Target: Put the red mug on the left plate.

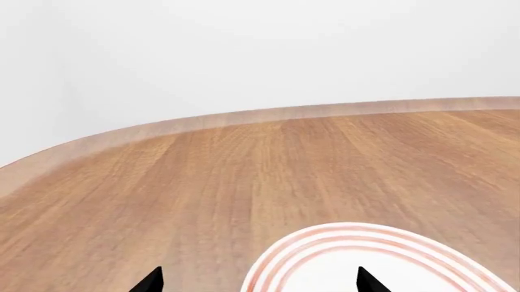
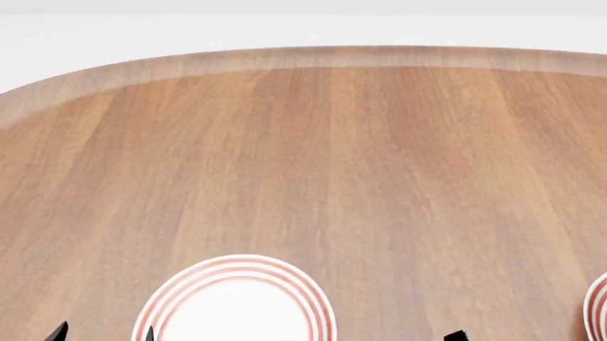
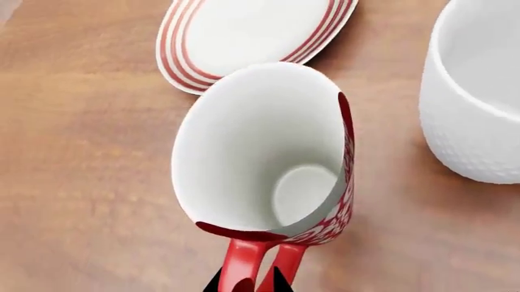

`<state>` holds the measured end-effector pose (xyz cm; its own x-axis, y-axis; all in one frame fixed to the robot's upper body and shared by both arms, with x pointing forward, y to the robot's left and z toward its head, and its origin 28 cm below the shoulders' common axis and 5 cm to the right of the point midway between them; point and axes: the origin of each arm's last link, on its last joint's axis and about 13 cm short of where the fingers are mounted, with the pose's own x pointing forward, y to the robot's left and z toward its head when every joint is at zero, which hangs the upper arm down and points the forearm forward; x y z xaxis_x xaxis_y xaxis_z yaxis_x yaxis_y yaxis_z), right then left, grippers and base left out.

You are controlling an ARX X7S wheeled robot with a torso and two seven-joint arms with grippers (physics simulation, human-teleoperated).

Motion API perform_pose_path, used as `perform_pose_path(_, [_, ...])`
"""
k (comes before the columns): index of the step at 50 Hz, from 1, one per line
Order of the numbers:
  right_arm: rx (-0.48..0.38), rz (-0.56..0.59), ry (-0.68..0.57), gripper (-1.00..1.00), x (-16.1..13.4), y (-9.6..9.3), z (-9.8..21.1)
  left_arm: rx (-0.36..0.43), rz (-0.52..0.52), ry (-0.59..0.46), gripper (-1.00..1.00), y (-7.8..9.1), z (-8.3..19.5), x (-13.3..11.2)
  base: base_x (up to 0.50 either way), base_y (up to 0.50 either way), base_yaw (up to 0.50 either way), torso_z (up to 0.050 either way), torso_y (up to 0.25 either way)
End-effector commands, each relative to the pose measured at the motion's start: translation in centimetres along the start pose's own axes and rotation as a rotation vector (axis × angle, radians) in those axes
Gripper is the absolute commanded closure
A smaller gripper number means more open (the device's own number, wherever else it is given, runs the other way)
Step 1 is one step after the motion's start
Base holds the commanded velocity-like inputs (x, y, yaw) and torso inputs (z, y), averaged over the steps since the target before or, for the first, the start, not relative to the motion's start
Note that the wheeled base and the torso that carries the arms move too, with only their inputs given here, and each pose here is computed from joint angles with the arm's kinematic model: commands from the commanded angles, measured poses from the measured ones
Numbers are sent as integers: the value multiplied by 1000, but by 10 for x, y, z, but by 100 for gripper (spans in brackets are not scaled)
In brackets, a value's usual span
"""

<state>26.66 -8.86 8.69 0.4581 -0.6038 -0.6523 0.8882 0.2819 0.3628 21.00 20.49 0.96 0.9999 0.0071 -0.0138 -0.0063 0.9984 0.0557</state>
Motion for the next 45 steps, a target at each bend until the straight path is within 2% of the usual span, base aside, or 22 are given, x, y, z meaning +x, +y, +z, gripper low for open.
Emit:
perform_pose_path(1, [0, 95, 7, 100, -26, 3, 11, 0, 0, 1, -100, 0, 0, 0, 0, 0, 0, 0, 0])
perform_pose_path(14, [-3, 225, 21, 100, -63, 11, 26, -3, -1, 1, -100, 0, -1, 1, 0, 0, 0, 0, 0])
perform_pose_path(45, [-23, 432, 13, 100, -112, 14, 37, -1, 1, 0, -100, 0, 0, 0, 0, 0, 0, 0, 0])
